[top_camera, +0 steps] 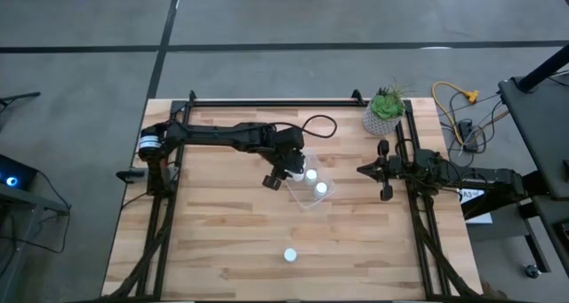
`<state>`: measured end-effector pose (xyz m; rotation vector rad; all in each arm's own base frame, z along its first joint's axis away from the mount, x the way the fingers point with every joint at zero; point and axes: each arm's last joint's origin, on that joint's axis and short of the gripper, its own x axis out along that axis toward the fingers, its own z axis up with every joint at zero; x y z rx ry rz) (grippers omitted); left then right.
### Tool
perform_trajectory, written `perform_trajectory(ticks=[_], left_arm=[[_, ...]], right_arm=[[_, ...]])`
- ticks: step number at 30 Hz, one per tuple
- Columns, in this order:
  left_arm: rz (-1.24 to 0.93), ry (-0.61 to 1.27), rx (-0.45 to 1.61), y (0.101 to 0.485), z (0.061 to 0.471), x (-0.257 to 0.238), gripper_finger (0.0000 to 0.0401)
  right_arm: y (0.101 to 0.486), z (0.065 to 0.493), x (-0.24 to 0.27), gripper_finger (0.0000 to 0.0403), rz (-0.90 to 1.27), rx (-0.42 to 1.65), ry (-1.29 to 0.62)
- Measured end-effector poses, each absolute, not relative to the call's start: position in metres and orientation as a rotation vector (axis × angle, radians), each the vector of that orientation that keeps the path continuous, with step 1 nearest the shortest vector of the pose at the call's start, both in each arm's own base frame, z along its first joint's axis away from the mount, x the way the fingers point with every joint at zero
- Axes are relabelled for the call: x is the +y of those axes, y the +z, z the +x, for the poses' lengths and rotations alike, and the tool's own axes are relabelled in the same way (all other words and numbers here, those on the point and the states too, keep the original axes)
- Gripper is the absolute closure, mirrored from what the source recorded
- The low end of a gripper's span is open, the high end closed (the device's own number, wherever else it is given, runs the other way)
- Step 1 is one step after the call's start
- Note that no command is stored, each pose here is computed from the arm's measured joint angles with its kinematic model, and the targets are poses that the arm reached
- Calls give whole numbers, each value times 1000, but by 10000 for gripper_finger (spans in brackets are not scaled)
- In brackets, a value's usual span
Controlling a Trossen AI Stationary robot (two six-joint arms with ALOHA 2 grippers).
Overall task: Pick and place pill bottles into a basket
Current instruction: Put the white pill bottle into the transparent bin
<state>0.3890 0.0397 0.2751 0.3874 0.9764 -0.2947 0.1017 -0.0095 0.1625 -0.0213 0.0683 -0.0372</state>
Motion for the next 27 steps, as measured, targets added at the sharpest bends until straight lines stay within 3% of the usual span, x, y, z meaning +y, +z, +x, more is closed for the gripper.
perform_trajectory(ticks=[27], left_arm=[[307,-300,971,265,395,44,260]], right_arm=[[163,102,-10,394,-22,68,-38]])
